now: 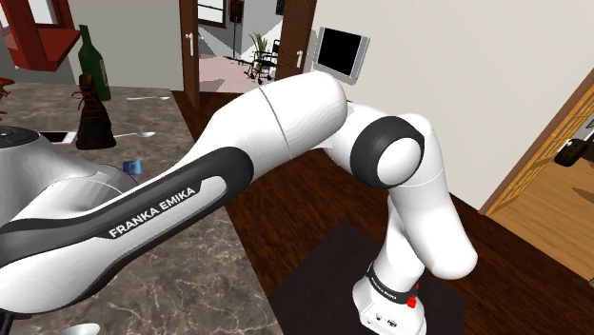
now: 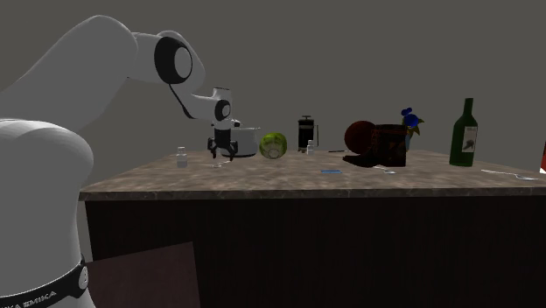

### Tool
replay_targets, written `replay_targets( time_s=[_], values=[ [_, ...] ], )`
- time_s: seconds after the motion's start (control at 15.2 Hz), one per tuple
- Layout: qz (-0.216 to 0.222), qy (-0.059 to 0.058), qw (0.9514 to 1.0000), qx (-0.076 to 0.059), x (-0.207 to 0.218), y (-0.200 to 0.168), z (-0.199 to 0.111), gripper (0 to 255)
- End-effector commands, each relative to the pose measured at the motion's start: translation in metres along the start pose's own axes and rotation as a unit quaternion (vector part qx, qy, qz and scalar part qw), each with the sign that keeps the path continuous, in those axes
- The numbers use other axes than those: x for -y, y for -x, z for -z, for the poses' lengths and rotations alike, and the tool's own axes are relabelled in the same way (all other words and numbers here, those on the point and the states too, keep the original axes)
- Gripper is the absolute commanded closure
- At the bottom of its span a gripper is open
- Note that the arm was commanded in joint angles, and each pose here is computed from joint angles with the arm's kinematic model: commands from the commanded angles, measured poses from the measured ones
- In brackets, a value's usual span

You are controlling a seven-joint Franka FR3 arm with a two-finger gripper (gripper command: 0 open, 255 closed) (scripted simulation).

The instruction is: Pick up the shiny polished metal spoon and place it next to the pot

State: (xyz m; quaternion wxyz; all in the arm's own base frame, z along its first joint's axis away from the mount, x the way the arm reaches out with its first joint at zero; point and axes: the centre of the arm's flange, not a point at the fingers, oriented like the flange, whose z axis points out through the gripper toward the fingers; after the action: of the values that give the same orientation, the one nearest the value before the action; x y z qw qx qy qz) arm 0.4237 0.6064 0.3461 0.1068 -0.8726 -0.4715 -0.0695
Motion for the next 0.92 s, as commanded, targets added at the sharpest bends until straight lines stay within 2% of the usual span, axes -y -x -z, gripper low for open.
replay_targets(
  time_s=[0.0, 0.07, 0.33, 0.86],
  values=[
    [0.000, 0.000, 1.0000, 0.000, 0.000, 0.000, 0.000, 0],
    [0.000, 0.000, 1.0000, 0.000, 0.000, 0.000, 0.000, 0],
    [0.000, 0.000, 1.0000, 0.000, 0.000, 0.000, 0.050, 0],
    [0.000, 0.000, 1.0000, 0.000, 0.000, 0.000, 0.050, 0]
  ],
)
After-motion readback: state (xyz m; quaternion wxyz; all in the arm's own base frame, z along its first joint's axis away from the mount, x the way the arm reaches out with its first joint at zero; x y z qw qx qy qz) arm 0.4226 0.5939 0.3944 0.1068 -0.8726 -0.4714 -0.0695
